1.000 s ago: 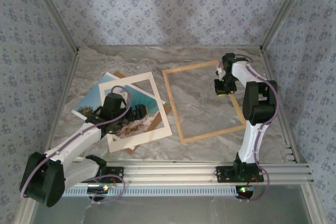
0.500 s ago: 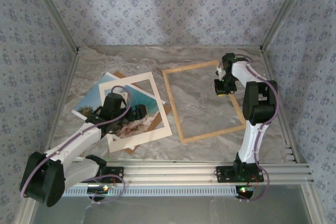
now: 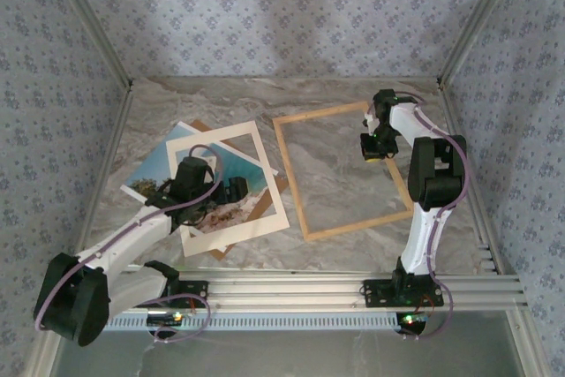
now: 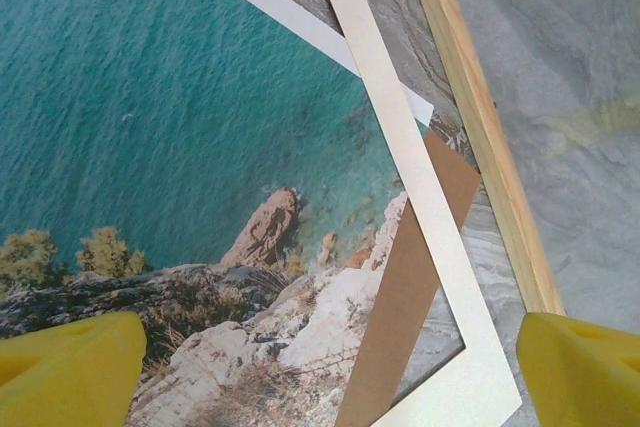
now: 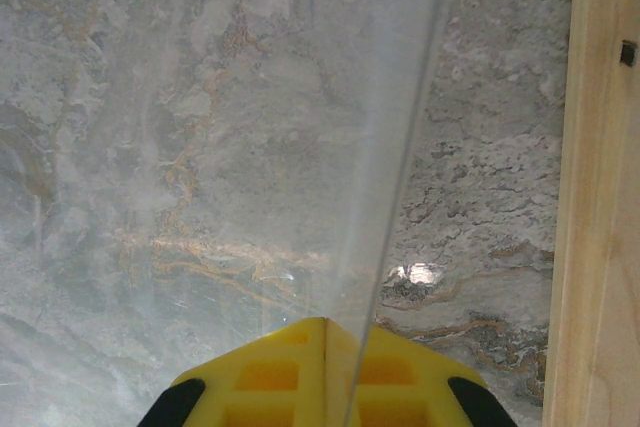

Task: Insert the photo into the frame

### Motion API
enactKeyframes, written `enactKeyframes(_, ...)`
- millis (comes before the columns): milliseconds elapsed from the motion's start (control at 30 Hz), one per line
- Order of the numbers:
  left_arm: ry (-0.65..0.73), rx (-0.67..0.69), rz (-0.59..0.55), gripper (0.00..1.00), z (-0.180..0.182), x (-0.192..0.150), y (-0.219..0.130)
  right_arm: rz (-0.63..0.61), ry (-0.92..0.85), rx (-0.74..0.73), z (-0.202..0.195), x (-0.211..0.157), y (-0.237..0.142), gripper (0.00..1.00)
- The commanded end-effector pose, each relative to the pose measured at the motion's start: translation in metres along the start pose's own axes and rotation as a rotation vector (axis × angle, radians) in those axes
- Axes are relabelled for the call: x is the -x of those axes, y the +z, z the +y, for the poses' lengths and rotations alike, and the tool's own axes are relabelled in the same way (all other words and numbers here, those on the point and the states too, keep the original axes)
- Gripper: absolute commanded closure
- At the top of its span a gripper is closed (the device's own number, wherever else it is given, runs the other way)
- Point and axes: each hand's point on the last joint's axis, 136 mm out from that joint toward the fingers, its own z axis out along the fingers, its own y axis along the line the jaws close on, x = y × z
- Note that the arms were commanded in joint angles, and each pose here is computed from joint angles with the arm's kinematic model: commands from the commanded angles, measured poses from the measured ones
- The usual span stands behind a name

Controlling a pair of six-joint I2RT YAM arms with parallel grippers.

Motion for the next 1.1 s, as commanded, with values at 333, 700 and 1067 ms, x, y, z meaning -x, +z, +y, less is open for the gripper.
enactKeyframes(333, 0.036, -0.048, -0.011, 0.04, -0.0171, 0.0076, -0.0002, 0.024, 0.004, -0.032, -0.0120, -0.0029, -0.0027, 1.00)
enactKeyframes(700, 0.046, -0.058, -0.012, 0.04, -0.0212, 0.0075, 0.0002, 0.028, 0.006, -0.032, -0.0127, -0.0037, -0.0008, 1.00)
enactKeyframes(1067, 0.048, -0.052, -0.009, 0.04, -0.0203, 0.0070, 0.0013, 0.035, 0.008, -0.047, -0.0157, -0.0025, 0.0016, 1.00)
